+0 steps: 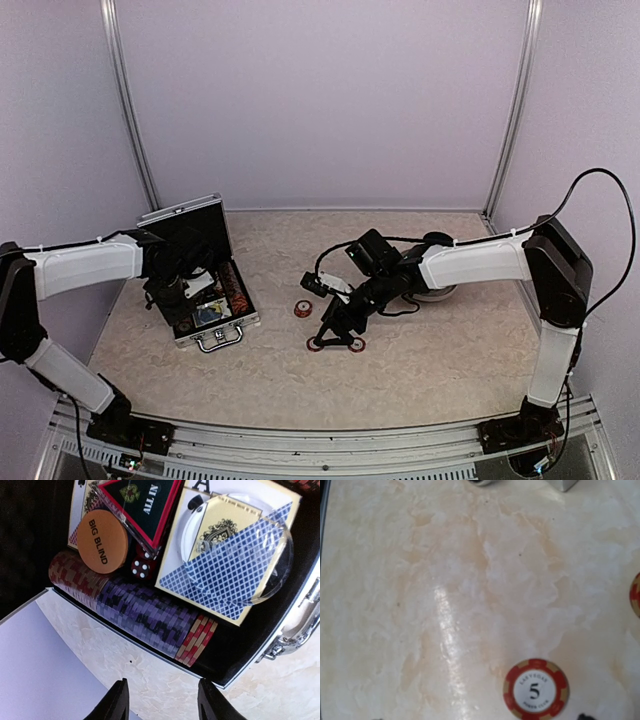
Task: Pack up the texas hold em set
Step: Place the pile of poker chips in the slot, then move the chip case to the center of the board, then pick up the pile of poker chips from the pile of poker chips.
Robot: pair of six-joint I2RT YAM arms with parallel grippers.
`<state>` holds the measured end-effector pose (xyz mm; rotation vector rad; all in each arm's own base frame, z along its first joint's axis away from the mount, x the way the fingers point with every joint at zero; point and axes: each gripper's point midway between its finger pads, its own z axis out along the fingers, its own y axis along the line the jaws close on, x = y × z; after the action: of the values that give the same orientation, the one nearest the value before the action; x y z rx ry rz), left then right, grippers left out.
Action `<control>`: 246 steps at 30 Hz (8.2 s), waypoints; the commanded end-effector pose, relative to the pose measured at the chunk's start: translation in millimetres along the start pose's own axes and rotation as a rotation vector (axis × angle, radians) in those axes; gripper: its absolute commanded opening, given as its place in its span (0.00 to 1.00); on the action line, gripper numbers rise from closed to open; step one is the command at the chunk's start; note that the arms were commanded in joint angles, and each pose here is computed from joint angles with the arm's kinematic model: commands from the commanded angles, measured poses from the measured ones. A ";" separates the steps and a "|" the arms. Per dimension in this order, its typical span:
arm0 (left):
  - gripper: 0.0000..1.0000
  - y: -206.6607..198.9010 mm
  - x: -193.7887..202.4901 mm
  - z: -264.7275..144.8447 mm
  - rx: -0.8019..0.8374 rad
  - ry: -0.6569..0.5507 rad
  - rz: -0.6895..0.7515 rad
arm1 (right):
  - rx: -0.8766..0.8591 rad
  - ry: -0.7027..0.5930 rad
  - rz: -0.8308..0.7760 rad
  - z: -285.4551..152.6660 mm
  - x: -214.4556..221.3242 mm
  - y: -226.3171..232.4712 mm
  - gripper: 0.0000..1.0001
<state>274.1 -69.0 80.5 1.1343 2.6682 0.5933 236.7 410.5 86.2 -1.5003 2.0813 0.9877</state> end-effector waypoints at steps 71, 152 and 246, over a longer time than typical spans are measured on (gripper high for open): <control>0.97 193.7 -22.3 -94.3 0.549 -1.014 -1.394 | 0.116 -0.146 0.305 86.2 -125.7 -72.0 0.76; 0.84 151.4 -97.2 -57.5 0.612 -0.896 -1.265 | 0.490 0.001 0.502 67.0 -40.1 -154.8 0.31; 0.99 155.2 -44.4 -99.4 0.383 -0.951 -1.197 | 0.384 0.279 0.027 81.9 -8.6 -106.6 0.57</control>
<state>374.0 -30.1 239.4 -0.3081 2.0266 -0.5501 344.4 456.4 24.7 -1.4143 2.2845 0.3597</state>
